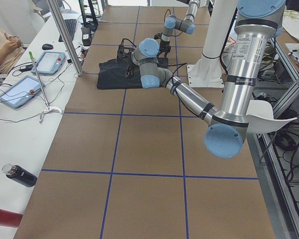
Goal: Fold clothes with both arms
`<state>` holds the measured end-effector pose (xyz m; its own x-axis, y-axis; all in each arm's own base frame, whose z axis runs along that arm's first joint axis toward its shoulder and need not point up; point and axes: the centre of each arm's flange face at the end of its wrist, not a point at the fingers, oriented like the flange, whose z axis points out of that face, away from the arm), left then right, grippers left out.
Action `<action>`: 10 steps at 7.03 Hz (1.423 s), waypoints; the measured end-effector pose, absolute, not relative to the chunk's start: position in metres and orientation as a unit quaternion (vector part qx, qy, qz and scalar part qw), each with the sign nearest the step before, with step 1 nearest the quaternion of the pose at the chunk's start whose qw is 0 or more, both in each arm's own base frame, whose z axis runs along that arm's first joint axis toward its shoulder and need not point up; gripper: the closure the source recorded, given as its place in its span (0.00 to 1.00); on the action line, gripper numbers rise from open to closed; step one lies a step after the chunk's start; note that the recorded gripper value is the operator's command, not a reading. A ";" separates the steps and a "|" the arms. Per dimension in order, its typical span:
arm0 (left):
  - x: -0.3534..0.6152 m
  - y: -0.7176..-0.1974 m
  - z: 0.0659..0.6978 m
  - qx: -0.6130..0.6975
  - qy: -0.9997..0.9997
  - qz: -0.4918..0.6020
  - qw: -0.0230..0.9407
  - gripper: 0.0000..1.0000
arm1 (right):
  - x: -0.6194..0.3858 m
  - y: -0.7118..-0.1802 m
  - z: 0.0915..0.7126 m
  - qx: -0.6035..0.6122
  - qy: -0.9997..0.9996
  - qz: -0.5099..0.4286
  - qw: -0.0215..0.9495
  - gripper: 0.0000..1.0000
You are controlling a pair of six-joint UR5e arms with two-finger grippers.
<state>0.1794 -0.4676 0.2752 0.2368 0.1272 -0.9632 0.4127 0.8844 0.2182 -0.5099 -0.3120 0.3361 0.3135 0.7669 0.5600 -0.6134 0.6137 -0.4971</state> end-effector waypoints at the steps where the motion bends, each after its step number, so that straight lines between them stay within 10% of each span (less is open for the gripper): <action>1: 0.179 -0.467 0.275 0.221 0.611 -0.094 0.755 0.00 | -0.513 -0.307 0.337 -0.098 -0.398 0.425 0.807 0.13; 4: 0.179 -0.467 0.277 0.220 0.610 -0.095 0.756 0.00 | -0.518 -0.303 0.343 -0.099 -0.392 0.421 0.812 0.53; 5: 0.179 -0.466 0.278 0.220 0.610 -0.095 0.756 0.00 | -0.520 -0.303 0.344 -0.098 -0.391 0.420 0.813 0.92; 10: 0.177 -0.466 0.280 0.219 0.609 -0.097 0.756 0.00 | -0.511 -0.309 0.338 -0.110 -0.397 0.394 0.822 1.00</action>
<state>0.1773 -0.4656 0.2796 0.2402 0.1205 -0.9632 0.4134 0.8851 0.2138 -0.5114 -0.3087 0.3375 0.3742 0.7352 0.5652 -0.5606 0.6649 -0.4937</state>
